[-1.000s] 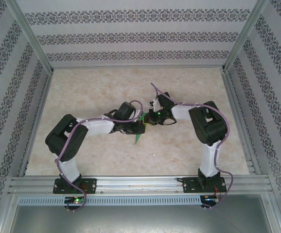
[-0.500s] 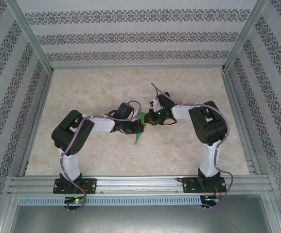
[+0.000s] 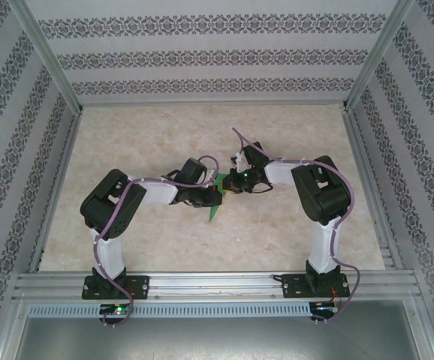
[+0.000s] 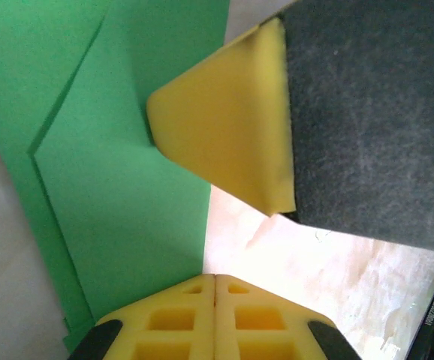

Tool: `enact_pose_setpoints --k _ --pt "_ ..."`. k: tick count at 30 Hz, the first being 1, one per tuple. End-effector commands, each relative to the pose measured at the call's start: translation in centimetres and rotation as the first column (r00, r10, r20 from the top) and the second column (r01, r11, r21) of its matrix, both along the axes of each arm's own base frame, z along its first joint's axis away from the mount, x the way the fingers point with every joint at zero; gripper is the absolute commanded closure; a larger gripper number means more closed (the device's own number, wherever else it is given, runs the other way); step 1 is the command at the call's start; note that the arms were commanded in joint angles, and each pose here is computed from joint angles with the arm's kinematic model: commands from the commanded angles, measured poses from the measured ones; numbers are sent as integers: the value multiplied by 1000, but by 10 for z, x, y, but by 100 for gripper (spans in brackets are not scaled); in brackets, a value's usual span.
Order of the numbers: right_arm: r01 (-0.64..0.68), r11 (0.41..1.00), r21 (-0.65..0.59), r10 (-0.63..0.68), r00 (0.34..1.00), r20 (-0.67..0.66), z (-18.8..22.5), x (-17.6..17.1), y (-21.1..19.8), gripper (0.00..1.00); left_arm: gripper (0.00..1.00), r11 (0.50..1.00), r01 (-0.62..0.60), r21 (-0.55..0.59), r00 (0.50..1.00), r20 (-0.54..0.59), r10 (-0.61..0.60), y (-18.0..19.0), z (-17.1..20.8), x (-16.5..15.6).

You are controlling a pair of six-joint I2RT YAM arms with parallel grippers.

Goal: Fold a paper plane with a square sheet of paper (fold left side to right side)
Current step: Fold the wing for the fifth time at the center of the table.

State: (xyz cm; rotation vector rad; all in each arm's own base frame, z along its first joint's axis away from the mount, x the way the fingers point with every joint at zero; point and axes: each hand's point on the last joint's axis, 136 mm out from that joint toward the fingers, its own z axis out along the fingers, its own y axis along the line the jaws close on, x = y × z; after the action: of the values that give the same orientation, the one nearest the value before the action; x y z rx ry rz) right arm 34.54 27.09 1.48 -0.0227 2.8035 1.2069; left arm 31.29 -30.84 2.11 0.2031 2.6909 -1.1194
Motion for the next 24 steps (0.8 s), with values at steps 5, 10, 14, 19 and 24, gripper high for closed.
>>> enact_pose_setpoints --k 5,10,14,19,24 --pt "19 985 -172 -39 993 -113 -54 -20 -31 100 94 996 73 48 995 -67 -70 18 -12 -39" --pt "23 984 -175 -44 993 -114 -55 -20 -34 100 93 993 106 48 992 -72 -102 19 -10 -54" --pt "24 984 -176 -45 992 -114 -54 -20 -35 100 93 992 111 61 991 -80 -106 22 -13 -64" --pt "21 984 -175 -42 992 -116 -54 -21 -35 100 93 994 56 97 998 -36 -52 34 -7 -62" --pt "15 985 -173 -36 992 -122 -55 -23 -32 100 93 995 15 102 999 42 -20 38 19 -47"
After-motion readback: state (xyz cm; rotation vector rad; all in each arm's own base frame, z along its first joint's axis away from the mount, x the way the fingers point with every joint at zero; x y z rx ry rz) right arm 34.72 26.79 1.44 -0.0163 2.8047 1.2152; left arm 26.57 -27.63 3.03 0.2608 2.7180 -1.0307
